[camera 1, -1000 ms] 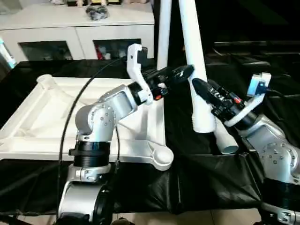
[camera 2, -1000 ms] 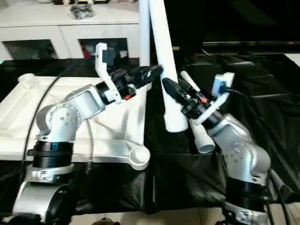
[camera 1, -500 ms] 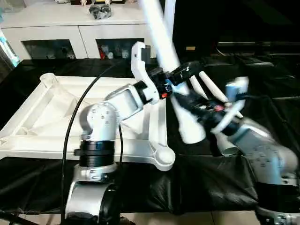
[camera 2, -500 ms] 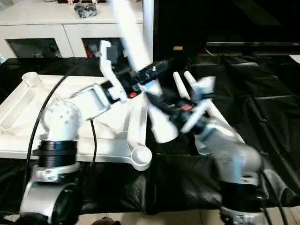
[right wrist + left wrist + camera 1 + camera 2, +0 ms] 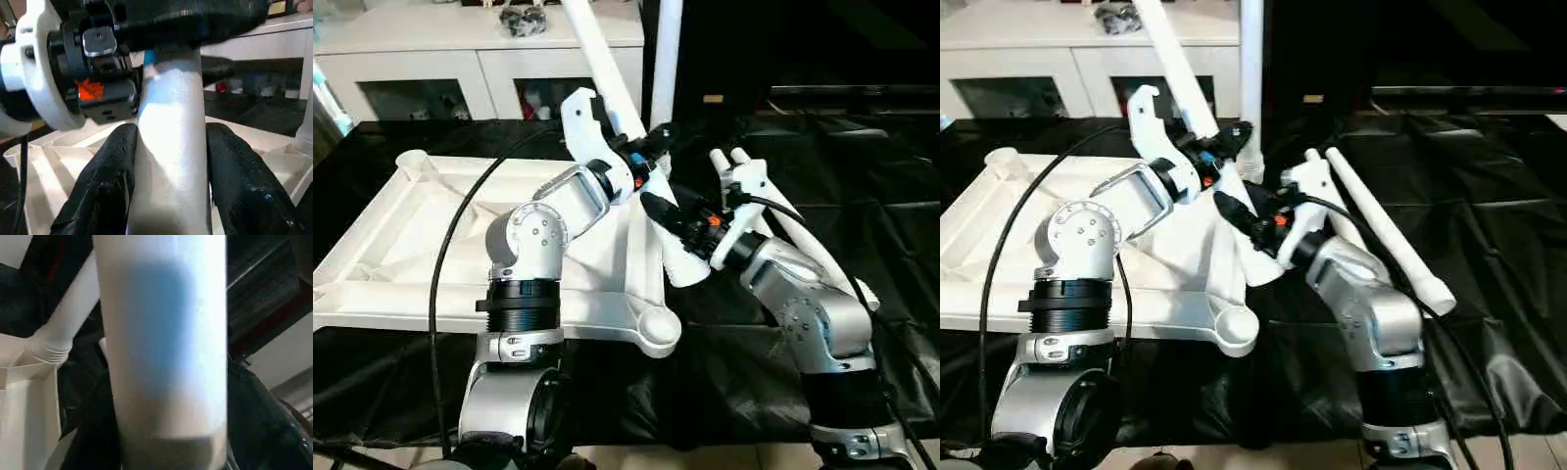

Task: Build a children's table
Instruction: Pick table leg

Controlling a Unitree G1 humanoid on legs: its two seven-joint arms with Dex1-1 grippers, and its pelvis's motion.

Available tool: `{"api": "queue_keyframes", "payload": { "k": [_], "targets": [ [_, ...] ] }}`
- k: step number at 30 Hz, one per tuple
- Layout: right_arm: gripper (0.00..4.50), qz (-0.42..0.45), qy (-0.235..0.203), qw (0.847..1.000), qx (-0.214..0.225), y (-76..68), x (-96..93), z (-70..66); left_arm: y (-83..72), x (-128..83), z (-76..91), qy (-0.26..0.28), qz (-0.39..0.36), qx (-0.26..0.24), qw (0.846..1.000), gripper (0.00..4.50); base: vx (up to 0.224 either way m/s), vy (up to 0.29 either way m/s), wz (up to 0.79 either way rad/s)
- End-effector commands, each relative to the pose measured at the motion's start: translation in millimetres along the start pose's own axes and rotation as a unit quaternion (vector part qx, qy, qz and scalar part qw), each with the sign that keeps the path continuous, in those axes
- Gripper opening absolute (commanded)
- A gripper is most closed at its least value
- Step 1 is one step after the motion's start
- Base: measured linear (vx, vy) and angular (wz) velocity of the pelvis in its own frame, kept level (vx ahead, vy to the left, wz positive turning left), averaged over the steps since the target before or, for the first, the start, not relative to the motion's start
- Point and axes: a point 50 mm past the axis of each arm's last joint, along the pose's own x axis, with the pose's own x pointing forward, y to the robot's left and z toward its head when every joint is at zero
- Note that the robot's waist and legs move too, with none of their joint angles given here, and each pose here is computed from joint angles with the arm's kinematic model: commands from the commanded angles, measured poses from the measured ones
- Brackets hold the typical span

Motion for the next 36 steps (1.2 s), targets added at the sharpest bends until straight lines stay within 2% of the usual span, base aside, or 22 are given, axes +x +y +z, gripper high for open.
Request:
{"api": "queue_keyframes", "payload": {
  "k": [1, 6, 7, 11, 13, 14, 15, 16, 17, 19, 21, 24, 29, 34, 36],
  "targets": [
    [1.83, 0.01, -0.011, 1.0, -0.017, 5.3, 7.0, 5.2, -7.9, 4, 0.7, -0.001, -0.002, 0.0, 1.0, 2.49, 0.0, 0.0, 0.0],
    [1.83, 0.003, -0.012, 1.0, -0.021, 4.5, 9.1, 5.9, -6.4, 3, 0.1, -0.001, 0.003, -0.008, 1.0, 2.22, 0.0, 0.0, 0.0],
    [1.83, 0.003, -0.012, 1.0, -0.021, 4.5, 9.1, 5.9, -6.4, 3, 0.1, -0.001, 0.002, -0.01, 1.0, 2.04, 0.0, 0.0, 0.0],
    [1.83, -0.001, -0.011, 1.0, -0.026, 2.8, 8.5, 6.6, -5.6, 2, 2.8, -0.006, -0.003, -0.005, 1.0, 1.9, 0.0, 0.0, 0.0],
    [2.39, 0.007, -0.009, 1.0, -0.019, 2.1, 7.3, 6.6, -5.1, 2, 3.6, -0.007, -0.005, -0.003, 1.0, 1.89, 0.0, 0.0, 0.0],
    [2.53, 0.023, 0.004, 1.0, -0.003, -0.8, 3.2, 6.0, -6.3, 1, 5.9, -0.008, -0.029, 0.017, 0.999, 1.88, 0.0, 0.0, 0.0],
    [2.53, 0.028, 0.018, 0.999, 0.004, -4.1, 0.2, 5.0, -9.2, -1, 6.5, -0.003, -0.056, 0.041, 0.998, 1.88, 0.0, 0.0, 0.0],
    [2.59, 0.028, 0.018, 0.999, 0.004, -4.1, 0.2, 5.0, -9.2, -1, 6.5, -0.003, -0.056, 0.041, 0.998, 1.88, 0.0, 0.0, 0.0],
    [2.73, 0.036, 0.034, 0.999, 0.004, -8.7, -4.6, 4.2, -14.4, -5, 5.8, 0.01, -0.097, 0.066, 0.993, 1.87, 0.0, 0.0, 0.0],
    [2.95, 0.042, 0.044, 0.998, 0.002, -11.6, -8.2, 4.2, -17.8, -7, 5.0, 0.02, -0.123, 0.079, 0.989, 1.87, 0.0, 0.0, 0.0],
    [3.04, 0.071, 0.061, 0.995, 0.02, -16.0, -17.5, 5.4, -20.1, -11, 4.8, 0.03, -0.158, 0.096, 0.982, 1.86, 0.0, 0.0, 0.0],
    [3.12, 0.111, 0.076, 0.99, 0.033, -19.6, -29.7, 7.6, -20.4, -13, 4.3, 0.044, -0.187, 0.115, 0.975, 1.86, 0.0, 0.0, 0.0],
    [3.12, 0.161, 0.091, 0.982, 0.043, -17.2, -38.2, 9.2, -25.7, -18, 3.5, 0.055, -0.252, 0.127, 0.958, 1.86, 0.0, 0.0, 0.0],
    [3.12, 0.186, 0.106, 0.975, 0.052, -14.1, -42.4, 7.0, -30.1, -20, 4.9, 0.053, -0.281, 0.124, 0.95, 1.86, 0.0, 0.0, 0.0],
    [2.83, 0.184, 0.113, 0.975, 0.055, -15.0, -42.6, 5.2, -31.0, -21, 5.2, 0.053, -0.29, 0.121, 0.948, 1.86, 0.0, 0.0, 0.0]
  ]
}}
